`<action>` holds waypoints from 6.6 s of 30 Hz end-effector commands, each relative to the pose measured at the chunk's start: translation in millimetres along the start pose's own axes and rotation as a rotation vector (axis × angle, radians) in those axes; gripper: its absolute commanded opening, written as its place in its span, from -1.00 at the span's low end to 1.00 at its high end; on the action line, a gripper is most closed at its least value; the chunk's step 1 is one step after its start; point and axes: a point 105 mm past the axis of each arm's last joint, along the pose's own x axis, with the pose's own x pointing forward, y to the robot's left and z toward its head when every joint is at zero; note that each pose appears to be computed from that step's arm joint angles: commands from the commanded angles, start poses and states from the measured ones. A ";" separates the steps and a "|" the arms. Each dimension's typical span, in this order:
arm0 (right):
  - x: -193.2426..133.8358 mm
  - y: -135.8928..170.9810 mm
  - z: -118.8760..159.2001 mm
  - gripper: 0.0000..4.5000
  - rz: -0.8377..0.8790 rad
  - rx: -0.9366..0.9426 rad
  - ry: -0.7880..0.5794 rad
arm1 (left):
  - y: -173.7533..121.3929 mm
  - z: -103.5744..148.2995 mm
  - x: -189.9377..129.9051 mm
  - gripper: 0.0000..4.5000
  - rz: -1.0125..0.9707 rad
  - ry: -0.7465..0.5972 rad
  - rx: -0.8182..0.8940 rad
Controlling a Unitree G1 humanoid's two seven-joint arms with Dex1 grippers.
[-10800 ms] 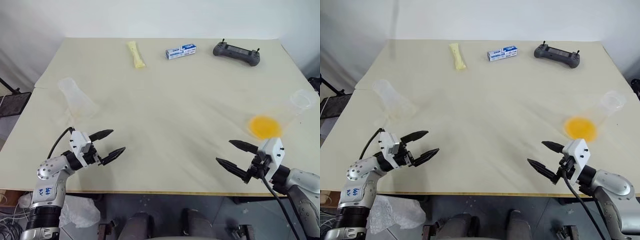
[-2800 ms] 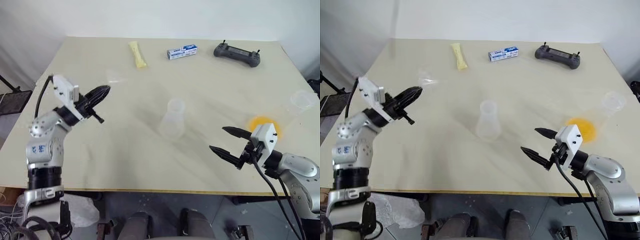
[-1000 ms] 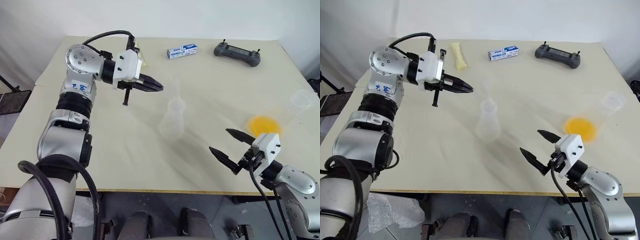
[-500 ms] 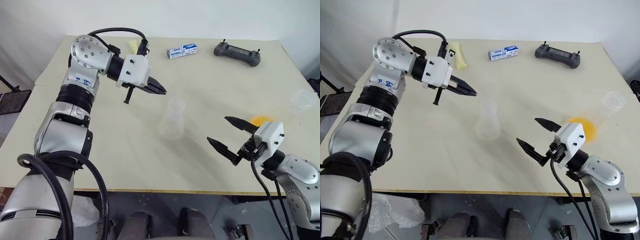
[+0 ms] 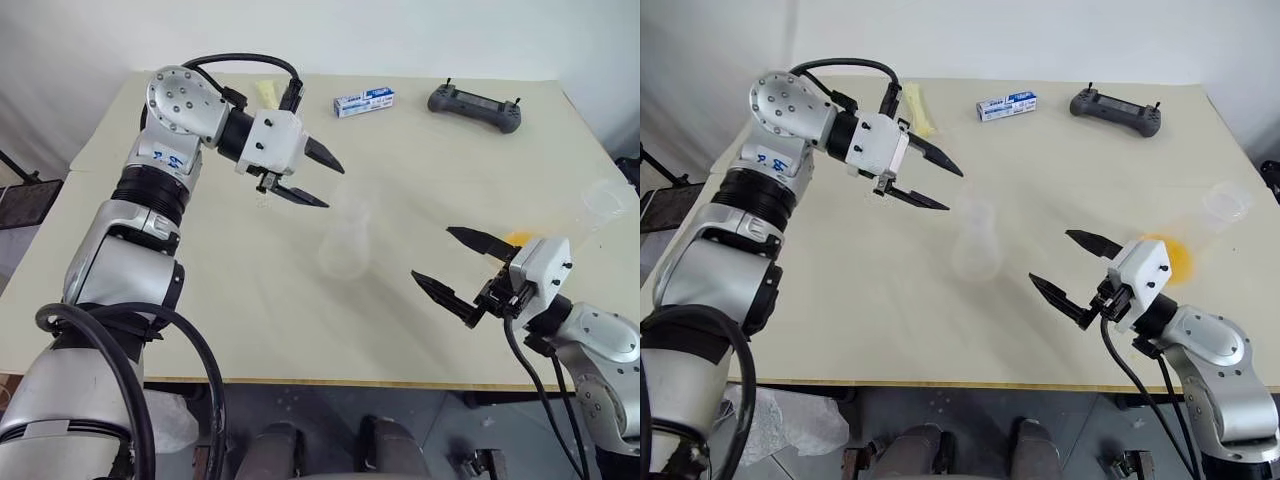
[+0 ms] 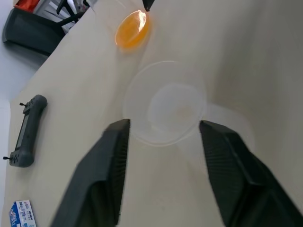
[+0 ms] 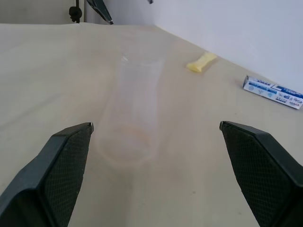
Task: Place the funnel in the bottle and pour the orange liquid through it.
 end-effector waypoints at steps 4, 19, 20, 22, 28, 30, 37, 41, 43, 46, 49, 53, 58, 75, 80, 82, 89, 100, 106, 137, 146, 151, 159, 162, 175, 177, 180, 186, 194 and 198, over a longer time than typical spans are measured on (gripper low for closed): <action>-6.1 -0.4 13.5 1.00 0.003 -0.042 -0.014 | 7.5 19.8 -17.0 0.98 -0.007 -0.095 -0.018; -60.9 -7.3 -11.0 1.00 -0.397 0.066 0.162 | -73.8 -53.8 -37.2 0.98 0.444 -0.257 -0.662; -66.2 -7.3 -12.6 1.00 -0.448 0.100 0.164 | -87.0 -55.8 -32.2 0.98 0.446 -0.259 -0.690; -73.6 -7.7 -12.8 1.00 -0.518 0.128 0.162 | -101.9 -57.4 -25.8 0.98 0.474 -0.275 -0.740; -92.2 -16.3 -12.5 1.00 -0.700 0.122 0.163 | -118.0 -50.4 -14.1 0.98 0.569 -0.403 -0.793; -98.0 -23.0 -13.5 1.00 -0.754 0.122 0.163 | -126.4 -46.9 -8.2 0.98 0.524 -0.406 -0.818; -111.5 -67.1 -18.9 1.00 -0.883 0.099 0.157 | -141.6 -41.6 -0.9 0.98 0.476 -0.422 -0.847; -108.7 -86.1 -18.8 1.00 -0.895 0.091 0.141 | -146.2 -41.8 1.5 0.98 0.452 -0.410 -0.855; -107.0 -97.6 -19.6 1.00 -0.914 0.093 0.128 | -146.5 -42.4 3.6 0.98 0.452 -0.404 -0.859; -106.0 -109.1 -22.0 1.00 -0.931 0.096 0.120 | -144.8 -40.1 7.8 0.98 0.455 -0.410 -0.851; -103.6 -117.8 -26.6 1.00 -0.925 0.089 0.133 | -142.6 -34.9 13.2 0.98 0.461 -0.428 -0.846; -104.1 -127.1 -29.4 1.00 -0.927 0.080 0.140 | -142.2 -31.8 14.8 0.98 0.475 -0.424 -0.841; -98.9 -141.7 -28.0 1.00 -0.920 0.067 0.119 | -144.3 -29.1 15.4 0.98 0.481 -0.414 -0.838; -80.1 -178.6 -30.3 1.00 -0.901 0.076 0.070 | -141.1 -27.1 13.6 0.98 0.510 -0.396 -0.820; -79.2 -181.4 -29.5 0.58 -0.917 0.094 0.052 | -139.2 -28.7 13.4 1.00 0.518 -0.394 -0.817; -78.9 -181.4 -27.2 0.28 -0.923 0.090 0.041 | -138.3 -29.5 13.3 1.00 0.521 -0.393 -0.815; -69.8 -174.6 -10.7 0.10 -0.896 0.055 0.004 | -135.2 -32.3 12.2 1.00 0.522 -0.396 -0.809; 30.4 -111.0 64.4 0.10 -0.580 -0.226 0.042 | -120.4 -49.2 0.3 1.00 0.499 -0.410 -0.772; 67.0 -83.4 73.7 0.10 -0.446 -0.470 0.126 | -114.5 -57.3 -6.7 1.00 0.492 -0.415 -0.768; 141.9 -33.3 97.0 0.10 -0.189 -1.386 0.118 | -116.9 -56.3 -0.7 1.00 0.436 -0.429 -0.775; 145.0 -30.0 93.1 0.10 -0.148 -1.456 0.104 | -115.4 -55.5 -0.4 1.00 0.439 -0.434 -0.772; 144.8 -32.0 88.6 0.10 -0.127 -1.507 0.116 | -115.1 -54.5 0.6 1.00 0.440 -0.434 -0.772; 145.2 -33.7 90.5 0.10 -0.121 -1.543 0.109 | -112.3 -52.8 2.3 1.00 0.440 -0.439 -0.769; 145.4 -34.2 92.4 0.10 -0.122 -1.555 0.104 | -111.5 -52.2 3.0 1.00 0.438 -0.441 -0.768; 142.2 -40.5 94.1 0.10 -0.109 -1.599 0.113 | -107.4 -50.5 5.7 1.00 0.432 -0.456 -0.762; 142.0 -40.9 93.9 0.10 -0.105 -1.603 0.112 | -107.1 -50.8 4.8 1.00 0.434 -0.456 -0.760; 142.2 -40.9 93.7 0.10 -0.098 -1.610 0.110 | -107.0 -51.5 3.3 1.00 0.440 -0.455 -0.758; 143.4 -37.8 92.3 0.10 -0.077 -1.618 0.099 | -105.8 -50.6 0.4 1.00 0.453 -0.466 -0.752; 145.3 -37.3 92.4 0.10 -0.058 -1.635 0.090 | -103.1 -49.0 -4.6 1.00 0.486 -0.499 -0.735; 146.3 -37.8 93.0 0.10 -0.054 -1.641 0.087 | -102.1 -49.2 -5.8 1.00 0.497 -0.504 -0.728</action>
